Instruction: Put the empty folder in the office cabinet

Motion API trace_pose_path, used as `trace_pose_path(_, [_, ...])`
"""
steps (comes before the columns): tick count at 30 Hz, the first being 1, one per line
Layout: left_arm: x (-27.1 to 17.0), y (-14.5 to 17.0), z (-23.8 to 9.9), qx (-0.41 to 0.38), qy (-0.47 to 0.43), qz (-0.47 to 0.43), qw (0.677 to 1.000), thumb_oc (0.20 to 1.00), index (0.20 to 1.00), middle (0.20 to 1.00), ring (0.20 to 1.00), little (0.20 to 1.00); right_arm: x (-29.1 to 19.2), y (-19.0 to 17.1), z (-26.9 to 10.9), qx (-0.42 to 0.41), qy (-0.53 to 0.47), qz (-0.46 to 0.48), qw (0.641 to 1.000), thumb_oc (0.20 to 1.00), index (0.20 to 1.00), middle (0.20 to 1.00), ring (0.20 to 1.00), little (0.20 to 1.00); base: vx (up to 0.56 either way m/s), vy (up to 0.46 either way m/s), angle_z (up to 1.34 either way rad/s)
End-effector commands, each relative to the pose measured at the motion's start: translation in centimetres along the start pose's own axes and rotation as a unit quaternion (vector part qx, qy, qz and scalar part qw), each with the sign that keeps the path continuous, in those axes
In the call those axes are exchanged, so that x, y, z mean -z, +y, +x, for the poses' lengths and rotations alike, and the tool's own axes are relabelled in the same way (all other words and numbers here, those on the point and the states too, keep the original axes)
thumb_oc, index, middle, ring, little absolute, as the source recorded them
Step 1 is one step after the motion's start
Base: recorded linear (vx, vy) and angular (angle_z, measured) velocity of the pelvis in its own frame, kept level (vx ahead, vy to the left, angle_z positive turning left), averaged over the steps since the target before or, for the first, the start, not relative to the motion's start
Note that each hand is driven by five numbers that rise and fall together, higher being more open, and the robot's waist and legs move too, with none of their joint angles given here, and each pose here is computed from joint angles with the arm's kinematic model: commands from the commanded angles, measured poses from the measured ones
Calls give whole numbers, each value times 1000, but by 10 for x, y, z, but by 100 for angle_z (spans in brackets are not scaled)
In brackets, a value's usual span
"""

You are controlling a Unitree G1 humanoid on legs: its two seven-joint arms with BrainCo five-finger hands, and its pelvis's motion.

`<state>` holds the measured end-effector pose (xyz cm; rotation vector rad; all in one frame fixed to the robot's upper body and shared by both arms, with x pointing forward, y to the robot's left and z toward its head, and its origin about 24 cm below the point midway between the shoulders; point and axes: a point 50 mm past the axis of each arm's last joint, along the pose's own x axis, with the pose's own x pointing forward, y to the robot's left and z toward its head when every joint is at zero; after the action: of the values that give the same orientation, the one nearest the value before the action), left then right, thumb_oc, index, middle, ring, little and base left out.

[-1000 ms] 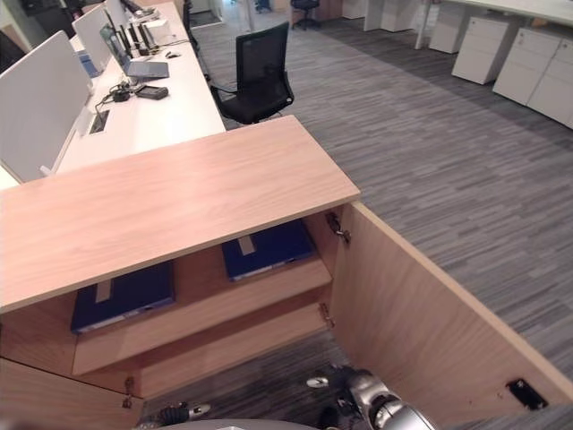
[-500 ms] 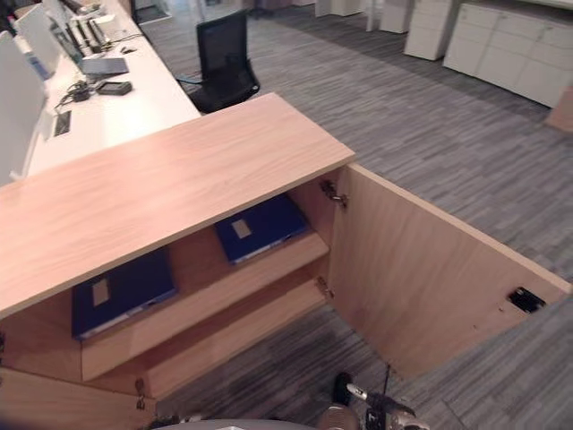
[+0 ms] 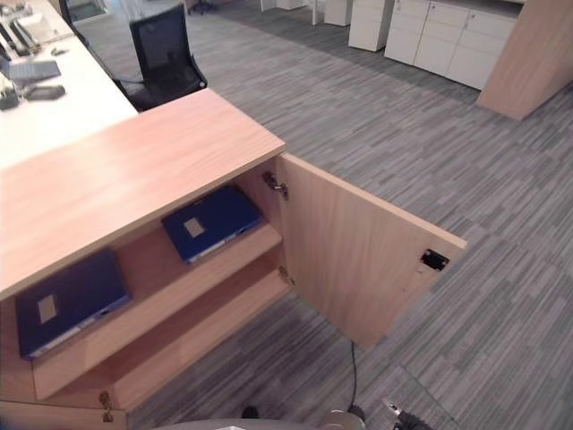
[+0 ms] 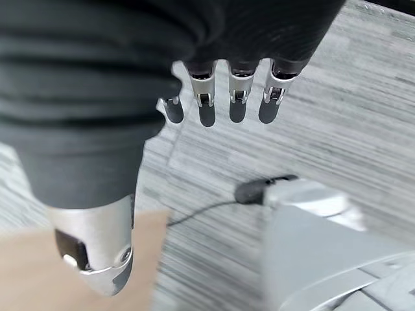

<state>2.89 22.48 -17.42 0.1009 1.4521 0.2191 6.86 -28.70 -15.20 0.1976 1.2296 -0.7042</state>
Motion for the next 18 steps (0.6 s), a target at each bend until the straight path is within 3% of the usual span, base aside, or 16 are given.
trace_pose_path(1, [-17, 11, 0, -28, -22, 3, 999, 1000, 1000, 1000, 1000, 1000, -45, 11, -3, 2, -95, 32, 995, 1000, 1000, 1000, 1000, 1000, 186, -396, -75])
trace_pose_path(7, [-25, 3, 0, -17, -41, 14, 999, 1000, 1000, 1000, 1000, 1000, -91, 18, -15, -8, -204, 7, 979, 1000, 1000, 1000, 1000, 1000, 82, -188, -31])
trace_pose_path(10, [-24, 1, 0, -15, -39, 13, 999, 1000, 1000, 1000, 1000, 1000, -137, 21, -41, -20, -323, -8, 946, 1000, 1000, 1000, 1000, 1000, 61, -146, -15])
trace_pose_path(18, [-17, 7, 0, -13, -28, -9, 999, 1000, 1000, 1000, 1000, 1000, -176, 32, -74, -65, -427, -51, 900, 1000, 1000, 1000, 1000, 1000, 43, -76, -1])
